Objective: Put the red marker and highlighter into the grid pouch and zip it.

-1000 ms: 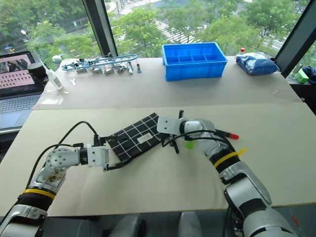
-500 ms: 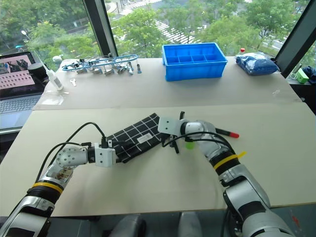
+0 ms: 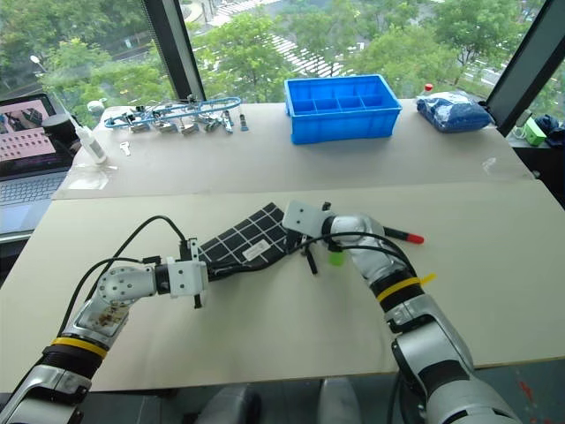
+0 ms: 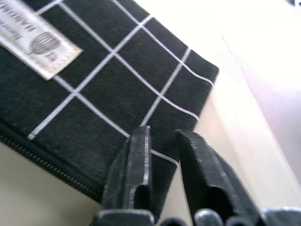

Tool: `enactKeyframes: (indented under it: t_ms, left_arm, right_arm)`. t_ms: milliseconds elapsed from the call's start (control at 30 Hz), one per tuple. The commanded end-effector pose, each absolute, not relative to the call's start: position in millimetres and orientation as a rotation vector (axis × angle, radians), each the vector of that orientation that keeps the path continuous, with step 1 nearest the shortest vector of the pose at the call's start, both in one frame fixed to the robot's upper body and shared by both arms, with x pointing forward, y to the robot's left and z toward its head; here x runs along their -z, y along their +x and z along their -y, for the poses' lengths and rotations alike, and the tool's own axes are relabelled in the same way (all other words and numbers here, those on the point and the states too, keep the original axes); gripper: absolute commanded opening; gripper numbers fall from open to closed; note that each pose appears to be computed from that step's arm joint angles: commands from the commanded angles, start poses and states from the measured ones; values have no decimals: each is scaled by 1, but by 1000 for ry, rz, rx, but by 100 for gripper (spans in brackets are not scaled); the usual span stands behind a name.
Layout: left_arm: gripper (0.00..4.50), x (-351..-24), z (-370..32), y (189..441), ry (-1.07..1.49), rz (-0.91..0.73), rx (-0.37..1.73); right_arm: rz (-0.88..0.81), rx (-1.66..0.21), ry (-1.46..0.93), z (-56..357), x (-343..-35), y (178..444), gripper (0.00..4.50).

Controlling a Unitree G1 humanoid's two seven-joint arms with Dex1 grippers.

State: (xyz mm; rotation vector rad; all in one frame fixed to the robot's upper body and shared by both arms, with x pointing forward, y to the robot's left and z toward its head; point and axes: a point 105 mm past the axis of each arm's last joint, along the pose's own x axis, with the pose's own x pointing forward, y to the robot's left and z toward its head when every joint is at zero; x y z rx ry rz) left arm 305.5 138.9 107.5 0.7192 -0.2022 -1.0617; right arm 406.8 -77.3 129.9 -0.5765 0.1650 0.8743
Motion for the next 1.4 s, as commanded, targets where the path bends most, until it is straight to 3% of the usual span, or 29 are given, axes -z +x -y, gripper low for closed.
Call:
enactKeyframes:
  t_ms: [33, 100, 200, 333, 400, 533, 1000, 1100, 1367, 1400]
  left_arm:
    - [1, -137, -148, 310, 584, 280, 951]
    - [1, -145, -151, 311, 532, 302, 912]
    - [1, -150, -151, 312, 494, 314, 895]
    - [1, -153, -150, 311, 472, 324, 895]
    - [1, -153, -147, 313, 467, 327, 900]
    - [1, -154, -142, 314, 458, 334, 914]
    - [1, -154, -132, 312, 445, 341, 934]
    - [1, -153, -130, 312, 443, 339, 934]
    - [1, -154, -130, 312, 437, 342, 924]
    - [1, -154, -130, 313, 437, 342, 922]
  right_arm:
    - [-67, -879, -240, 105, -206, 406, 288]
    - [-28, -895, -158, 131, -236, 397, 351]
    - [-30, -896, -198, 156, -245, 385, 351]
    - [-128, -959, -315, 154, -217, 369, 351]
    - [-195, -980, -388, 139, -189, 367, 351]
    - [-229, -915, -435, 117, -162, 382, 351]
    - [-192, -838, -427, 87, -162, 416, 351]
    - [-190, -870, -410, 80, -161, 412, 293]
    - [-178, -941, -400, 73, -162, 403, 14]
    - [-176, -943, -400, 73, -163, 403, 5]
